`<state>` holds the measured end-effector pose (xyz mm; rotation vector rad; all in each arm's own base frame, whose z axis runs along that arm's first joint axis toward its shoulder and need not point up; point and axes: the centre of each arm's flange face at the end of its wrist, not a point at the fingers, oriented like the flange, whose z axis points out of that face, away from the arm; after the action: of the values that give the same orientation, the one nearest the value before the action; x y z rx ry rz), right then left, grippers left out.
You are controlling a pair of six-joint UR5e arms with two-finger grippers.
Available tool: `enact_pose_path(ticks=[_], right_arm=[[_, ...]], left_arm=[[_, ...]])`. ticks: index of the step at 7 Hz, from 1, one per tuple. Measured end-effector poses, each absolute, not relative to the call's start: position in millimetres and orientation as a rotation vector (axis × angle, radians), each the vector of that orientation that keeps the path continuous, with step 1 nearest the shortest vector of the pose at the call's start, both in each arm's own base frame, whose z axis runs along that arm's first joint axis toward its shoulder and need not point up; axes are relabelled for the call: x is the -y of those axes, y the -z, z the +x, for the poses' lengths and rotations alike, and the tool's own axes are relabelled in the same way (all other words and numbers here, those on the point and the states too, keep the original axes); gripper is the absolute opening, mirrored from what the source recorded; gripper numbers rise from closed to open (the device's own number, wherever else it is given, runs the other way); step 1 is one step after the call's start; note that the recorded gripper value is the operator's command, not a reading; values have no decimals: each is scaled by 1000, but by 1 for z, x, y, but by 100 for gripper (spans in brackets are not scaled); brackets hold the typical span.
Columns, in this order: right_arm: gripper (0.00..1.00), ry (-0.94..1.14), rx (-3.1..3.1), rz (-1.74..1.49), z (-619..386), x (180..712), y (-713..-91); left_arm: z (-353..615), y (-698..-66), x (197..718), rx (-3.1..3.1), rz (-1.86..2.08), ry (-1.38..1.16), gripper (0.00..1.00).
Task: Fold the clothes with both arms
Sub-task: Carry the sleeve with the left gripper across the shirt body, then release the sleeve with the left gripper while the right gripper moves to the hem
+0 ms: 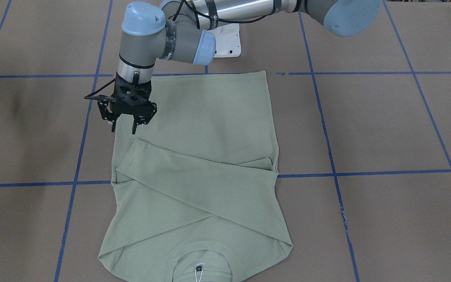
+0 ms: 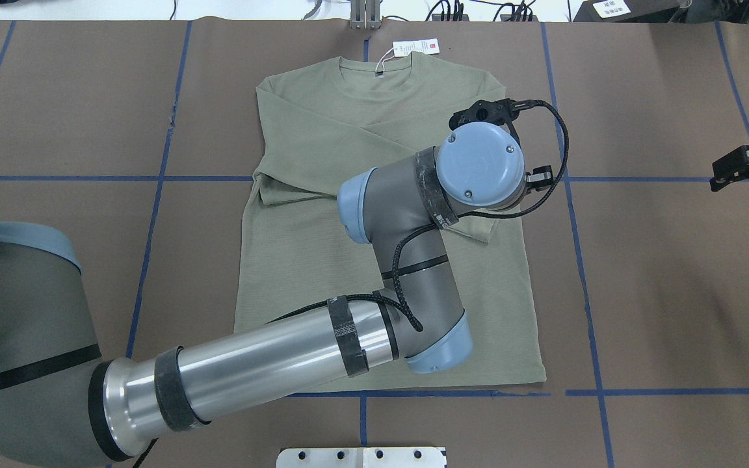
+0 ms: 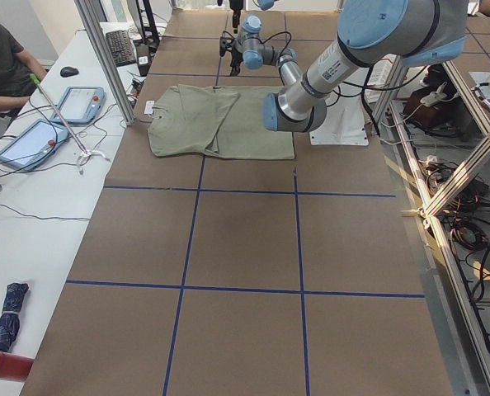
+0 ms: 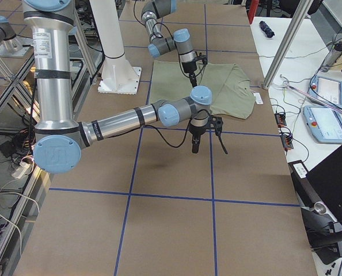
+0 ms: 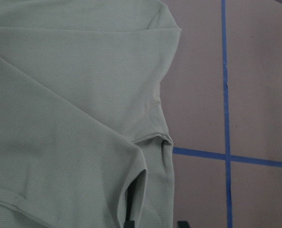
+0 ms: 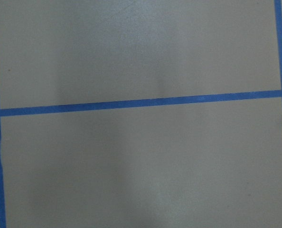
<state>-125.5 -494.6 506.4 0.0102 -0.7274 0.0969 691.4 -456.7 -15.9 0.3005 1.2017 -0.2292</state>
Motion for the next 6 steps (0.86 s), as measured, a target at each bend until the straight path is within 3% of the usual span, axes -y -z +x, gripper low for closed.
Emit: enact_pose_path(ticks=[3, 6], right_arm=[[100, -107, 762, 24, -136, 490, -484], [100, -166, 827, 13, -221, 445, -430]], left_arm=[[667, -25, 486, -1147, 386, 154, 99], [542, -103, 478, -1065, 420, 13, 99]])
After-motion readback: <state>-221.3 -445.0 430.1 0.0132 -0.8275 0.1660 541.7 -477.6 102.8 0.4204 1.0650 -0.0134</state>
